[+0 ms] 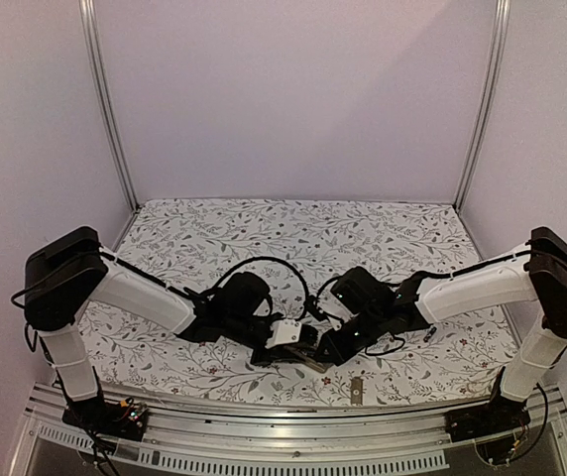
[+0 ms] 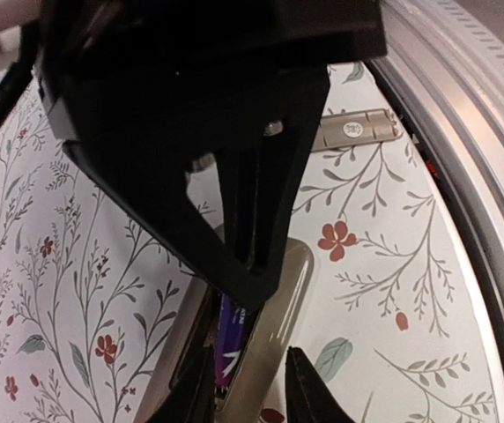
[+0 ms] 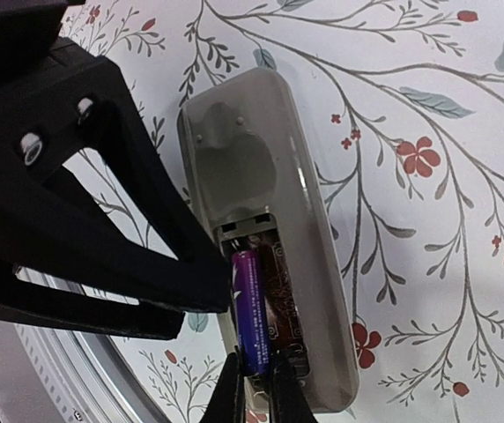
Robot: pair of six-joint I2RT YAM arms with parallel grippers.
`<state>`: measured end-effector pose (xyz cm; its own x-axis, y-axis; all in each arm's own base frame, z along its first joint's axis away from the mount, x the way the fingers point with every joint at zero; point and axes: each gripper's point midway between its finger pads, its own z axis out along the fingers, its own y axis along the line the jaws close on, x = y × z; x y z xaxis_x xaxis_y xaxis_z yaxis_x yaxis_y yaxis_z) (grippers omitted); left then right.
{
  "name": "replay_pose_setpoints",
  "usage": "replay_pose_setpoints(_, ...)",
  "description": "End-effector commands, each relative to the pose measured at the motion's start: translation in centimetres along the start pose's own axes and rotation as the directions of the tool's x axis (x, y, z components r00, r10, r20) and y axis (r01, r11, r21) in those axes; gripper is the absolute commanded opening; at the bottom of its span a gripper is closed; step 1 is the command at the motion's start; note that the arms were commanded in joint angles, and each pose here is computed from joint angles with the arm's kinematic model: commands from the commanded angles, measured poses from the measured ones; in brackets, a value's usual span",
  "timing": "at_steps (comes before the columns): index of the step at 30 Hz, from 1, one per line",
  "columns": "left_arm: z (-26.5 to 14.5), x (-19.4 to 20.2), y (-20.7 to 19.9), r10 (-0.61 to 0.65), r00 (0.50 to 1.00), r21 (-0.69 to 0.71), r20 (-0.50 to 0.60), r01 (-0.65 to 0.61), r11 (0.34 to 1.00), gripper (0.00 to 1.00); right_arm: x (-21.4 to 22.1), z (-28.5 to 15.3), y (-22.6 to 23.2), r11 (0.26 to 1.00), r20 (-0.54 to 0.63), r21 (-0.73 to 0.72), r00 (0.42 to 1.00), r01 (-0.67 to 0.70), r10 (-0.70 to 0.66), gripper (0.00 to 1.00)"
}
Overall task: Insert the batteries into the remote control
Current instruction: Place the battery in the battery compartment.
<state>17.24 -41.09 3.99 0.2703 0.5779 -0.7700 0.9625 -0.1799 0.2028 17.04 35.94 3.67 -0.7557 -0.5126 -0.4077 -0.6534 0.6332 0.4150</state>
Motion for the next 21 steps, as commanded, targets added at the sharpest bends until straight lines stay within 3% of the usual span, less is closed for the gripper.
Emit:
replay_pose_setpoints(1, 0.8, -0.8, -0.2, 0.037, 0.999, 0.01, 0.032, -0.037, 0.999, 0.26, -0.3, 1.0, -0.3, 1.0, 0.012, 0.001, 1.0, -0.027, 0.027, 0.0)
replay_pose_setpoints(21, 2.1, -0.6, -0.2, 0.037, 0.999, 0.009, 0.018, -0.037, 0.999, 0.13, -0.7, 0.9, -0.3, 1.0, 0.046, 0.001, 0.999, -0.011, 0.011, 0.0)
